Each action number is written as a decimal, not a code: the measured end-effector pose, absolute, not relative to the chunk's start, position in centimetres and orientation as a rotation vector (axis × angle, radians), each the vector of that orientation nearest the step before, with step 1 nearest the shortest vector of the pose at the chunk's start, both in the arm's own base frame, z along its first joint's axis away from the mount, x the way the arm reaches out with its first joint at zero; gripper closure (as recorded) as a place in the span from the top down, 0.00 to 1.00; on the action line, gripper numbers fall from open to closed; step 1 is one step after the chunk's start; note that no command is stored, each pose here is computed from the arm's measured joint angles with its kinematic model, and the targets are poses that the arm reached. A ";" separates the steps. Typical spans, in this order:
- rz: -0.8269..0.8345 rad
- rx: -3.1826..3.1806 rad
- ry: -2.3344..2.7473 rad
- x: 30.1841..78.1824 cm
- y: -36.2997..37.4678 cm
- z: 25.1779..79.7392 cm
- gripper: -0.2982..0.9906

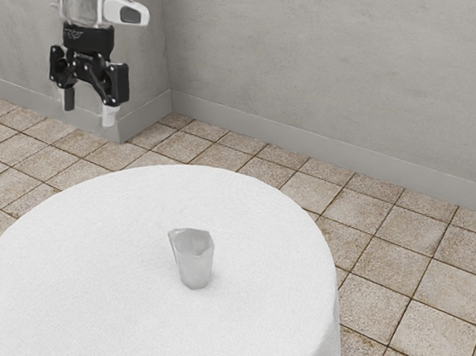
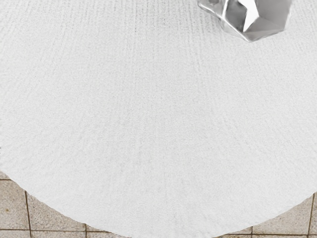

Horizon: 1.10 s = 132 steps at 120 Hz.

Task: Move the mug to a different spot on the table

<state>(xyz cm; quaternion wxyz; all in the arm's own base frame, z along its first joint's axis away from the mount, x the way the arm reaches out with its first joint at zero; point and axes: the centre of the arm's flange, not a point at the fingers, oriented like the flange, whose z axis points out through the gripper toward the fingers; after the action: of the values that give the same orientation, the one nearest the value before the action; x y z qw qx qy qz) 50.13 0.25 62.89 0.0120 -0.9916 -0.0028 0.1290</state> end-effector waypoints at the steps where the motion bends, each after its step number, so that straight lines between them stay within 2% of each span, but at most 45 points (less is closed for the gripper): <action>1: 0.383 -3.094 -0.009 50.3 0.3 62.9 0.77; 21: 0.122 -3.115 -0.007 52.4 0.3 64.0 0.77; 56: -0.081 -3.096 0.273 54.3 -1.2 65.8 0.77; 89: -0.044 -2.949 0.968 53.7 -7.1 64.6 0.77; 114: 0.091 -2.823 1.370 53.4 -7.0 58.0 0.77; 132: 0.069 -2.757 1.603 53.5 -5.8 54.2 0.77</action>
<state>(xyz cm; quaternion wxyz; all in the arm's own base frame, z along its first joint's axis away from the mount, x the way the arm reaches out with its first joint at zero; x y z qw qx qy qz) 53.50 -5.82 54.22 -0.0242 -0.8640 0.5025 0.0215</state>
